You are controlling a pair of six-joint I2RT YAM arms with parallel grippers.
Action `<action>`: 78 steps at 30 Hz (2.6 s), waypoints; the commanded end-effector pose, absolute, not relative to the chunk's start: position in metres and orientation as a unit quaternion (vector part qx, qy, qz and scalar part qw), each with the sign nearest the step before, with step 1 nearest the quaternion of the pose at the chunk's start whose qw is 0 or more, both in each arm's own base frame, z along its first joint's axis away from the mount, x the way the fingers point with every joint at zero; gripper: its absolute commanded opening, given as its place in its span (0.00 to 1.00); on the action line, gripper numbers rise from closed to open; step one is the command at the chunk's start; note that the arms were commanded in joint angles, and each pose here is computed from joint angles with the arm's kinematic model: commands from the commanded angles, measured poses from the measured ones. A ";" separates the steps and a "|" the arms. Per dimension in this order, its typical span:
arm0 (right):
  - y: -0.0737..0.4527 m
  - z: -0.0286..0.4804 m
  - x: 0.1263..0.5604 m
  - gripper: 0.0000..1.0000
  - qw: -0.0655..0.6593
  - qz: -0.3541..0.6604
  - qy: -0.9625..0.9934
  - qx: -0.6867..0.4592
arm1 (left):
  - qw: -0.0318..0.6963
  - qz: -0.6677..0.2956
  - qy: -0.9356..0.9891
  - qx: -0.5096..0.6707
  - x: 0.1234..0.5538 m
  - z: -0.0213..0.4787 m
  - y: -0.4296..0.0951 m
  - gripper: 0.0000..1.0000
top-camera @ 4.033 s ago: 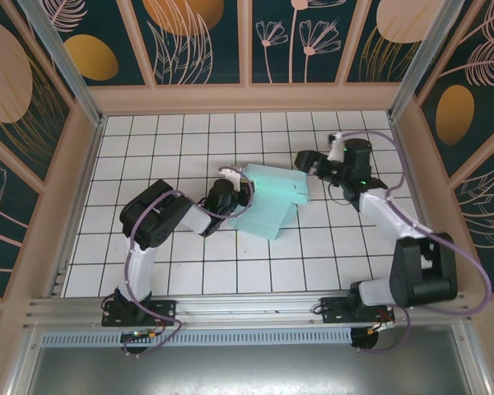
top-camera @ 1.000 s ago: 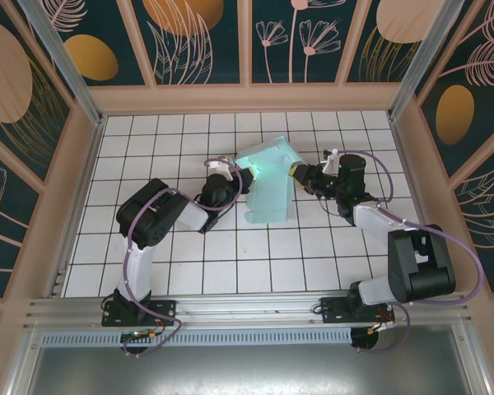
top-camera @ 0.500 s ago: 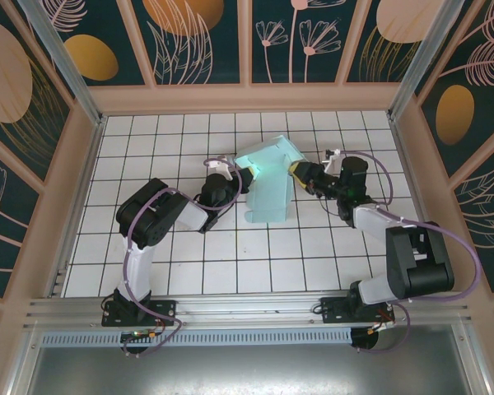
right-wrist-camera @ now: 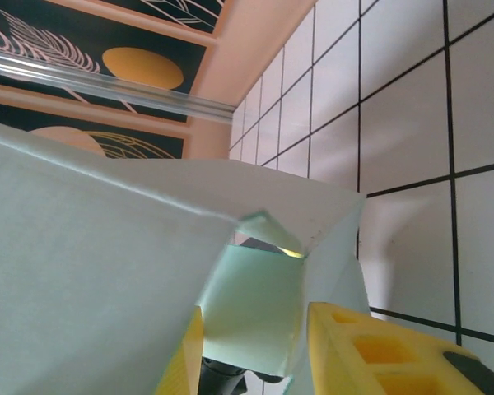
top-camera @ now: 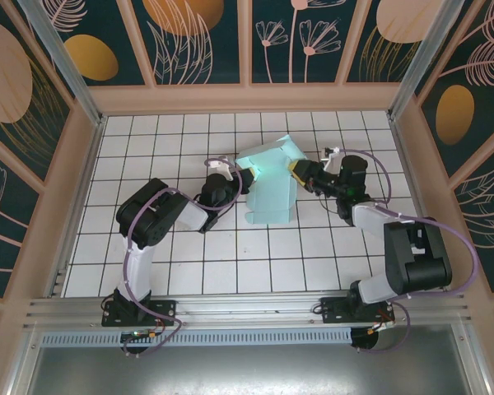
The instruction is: Fold the paper box
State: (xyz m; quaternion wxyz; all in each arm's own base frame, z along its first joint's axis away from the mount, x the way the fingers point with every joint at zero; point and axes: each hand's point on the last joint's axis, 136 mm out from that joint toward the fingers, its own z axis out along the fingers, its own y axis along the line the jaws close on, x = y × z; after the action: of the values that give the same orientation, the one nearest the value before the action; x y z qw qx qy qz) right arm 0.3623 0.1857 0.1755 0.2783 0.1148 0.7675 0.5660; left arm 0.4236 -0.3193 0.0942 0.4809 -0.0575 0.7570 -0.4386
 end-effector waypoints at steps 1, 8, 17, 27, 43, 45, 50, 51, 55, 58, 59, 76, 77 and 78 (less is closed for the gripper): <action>0.190 0.176 0.367 0.34 0.271 0.569 0.768 0.117 | 0.493 -0.458 0.738 -0.045 0.426 0.112 -0.328 0.00; 0.189 0.171 0.368 0.03 0.269 0.561 0.773 0.123 | 0.491 -0.452 0.743 -0.049 0.427 0.106 -0.327 0.00; 0.188 0.169 0.370 0.24 0.269 0.556 0.776 0.128 | 0.492 -0.447 0.745 -0.052 0.427 0.104 -0.325 0.00; 0.166 0.183 0.369 0.53 0.318 0.524 0.780 0.128 | 0.492 -0.431 0.753 -0.071 0.431 0.100 -0.318 0.00; 0.165 0.284 0.384 0.69 0.456 0.296 0.838 0.043 | 0.535 -0.305 0.781 -0.100 0.454 0.088 -0.287 0.00; 0.180 0.297 0.393 0.67 0.464 0.265 0.845 0.018 | 0.550 -0.289 0.777 -0.100 0.457 0.092 -0.282 0.00; 0.224 0.310 0.422 0.65 0.458 0.237 0.857 -0.017 | 0.564 -0.286 0.769 -0.097 0.459 0.102 -0.280 0.00; 0.234 0.309 0.428 0.64 0.452 0.234 0.861 -0.020 | 0.564 -0.287 0.768 -0.096 0.458 0.103 -0.280 0.00; 0.258 0.292 0.443 0.62 0.419 0.228 0.879 -0.020 | 0.566 -0.286 0.766 -0.100 0.456 0.106 -0.277 0.00; 0.264 0.276 0.451 0.60 0.403 0.214 0.890 -0.007 | 0.564 -0.272 0.772 -0.108 0.457 0.105 -0.273 0.00; 0.263 0.271 0.454 0.59 0.401 0.209 0.892 -0.002 | 0.563 -0.265 0.775 -0.112 0.459 0.104 -0.271 0.00; 0.271 0.234 0.449 0.34 0.357 0.199 0.912 0.033 | 0.568 -0.234 0.779 -0.121 0.458 0.101 -0.259 0.00; 0.271 0.230 0.449 0.32 0.354 0.198 0.913 0.036 | 0.568 -0.234 0.779 -0.122 0.458 0.101 -0.259 0.00; 0.270 0.227 0.450 0.30 0.351 0.196 0.915 0.041 | 0.568 -0.234 0.779 -0.122 0.457 0.102 -0.259 0.00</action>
State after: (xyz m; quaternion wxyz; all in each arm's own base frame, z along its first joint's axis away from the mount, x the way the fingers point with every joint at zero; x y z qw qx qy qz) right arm 0.4488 0.2694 0.2347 0.3623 0.0236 0.9112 0.1945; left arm 0.4556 -0.2608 0.0809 0.5513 -0.1196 0.7924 -0.2320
